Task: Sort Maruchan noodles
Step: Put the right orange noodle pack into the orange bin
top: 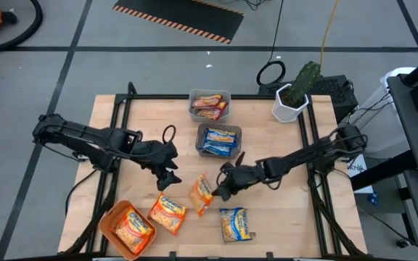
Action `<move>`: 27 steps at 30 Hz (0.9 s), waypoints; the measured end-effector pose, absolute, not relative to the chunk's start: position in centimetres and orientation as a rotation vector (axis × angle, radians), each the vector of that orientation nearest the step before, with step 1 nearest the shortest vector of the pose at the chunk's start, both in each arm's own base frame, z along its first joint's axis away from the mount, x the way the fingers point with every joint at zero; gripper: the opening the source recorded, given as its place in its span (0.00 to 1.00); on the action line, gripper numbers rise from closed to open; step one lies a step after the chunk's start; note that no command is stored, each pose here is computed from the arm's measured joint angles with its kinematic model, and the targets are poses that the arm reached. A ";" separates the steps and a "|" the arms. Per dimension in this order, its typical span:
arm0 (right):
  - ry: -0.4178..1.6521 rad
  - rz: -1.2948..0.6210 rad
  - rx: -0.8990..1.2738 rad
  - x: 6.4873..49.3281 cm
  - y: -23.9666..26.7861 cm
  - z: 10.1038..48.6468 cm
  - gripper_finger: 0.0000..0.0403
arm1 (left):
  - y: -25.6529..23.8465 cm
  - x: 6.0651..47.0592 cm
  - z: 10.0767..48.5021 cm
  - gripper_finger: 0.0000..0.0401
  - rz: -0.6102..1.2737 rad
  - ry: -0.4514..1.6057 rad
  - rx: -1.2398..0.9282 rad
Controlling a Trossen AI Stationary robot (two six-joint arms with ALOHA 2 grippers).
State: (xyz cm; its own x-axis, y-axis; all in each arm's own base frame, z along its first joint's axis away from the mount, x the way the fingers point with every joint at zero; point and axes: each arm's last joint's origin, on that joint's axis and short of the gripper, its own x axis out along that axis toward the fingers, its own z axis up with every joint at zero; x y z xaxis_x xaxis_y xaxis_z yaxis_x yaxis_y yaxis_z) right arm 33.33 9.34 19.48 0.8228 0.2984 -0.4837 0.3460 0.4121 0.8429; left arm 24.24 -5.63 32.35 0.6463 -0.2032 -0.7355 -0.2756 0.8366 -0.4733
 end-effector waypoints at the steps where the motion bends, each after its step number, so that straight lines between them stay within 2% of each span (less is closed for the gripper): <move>1: 0.625 -0.041 1.163 33.1 9.2 20.1 0.00 | -5.5 24.3 32.3 0.78 0.043 0.880 -0.591; 6: 0.660 -0.088 1.083 32.1 8.6 23.3 0.00 | -4.8 24.6 32.5 0.78 0.008 0.854 -0.539; 15: 0.629 -0.051 0.918 32.3 6.2 31.6 0.00 | -3.0 25.5 33.2 0.78 -0.011 0.735 -0.441; 20: 0.630 0.056 0.844 32.4 4.4 34.9 0.00 | -1.4 26.2 34.0 0.78 0.014 0.625 -0.438; 27: 0.618 0.206 0.758 31.7 1.5 37.6 0.00 | 1.0 26.9 35.1 0.78 -0.006 0.482 -0.470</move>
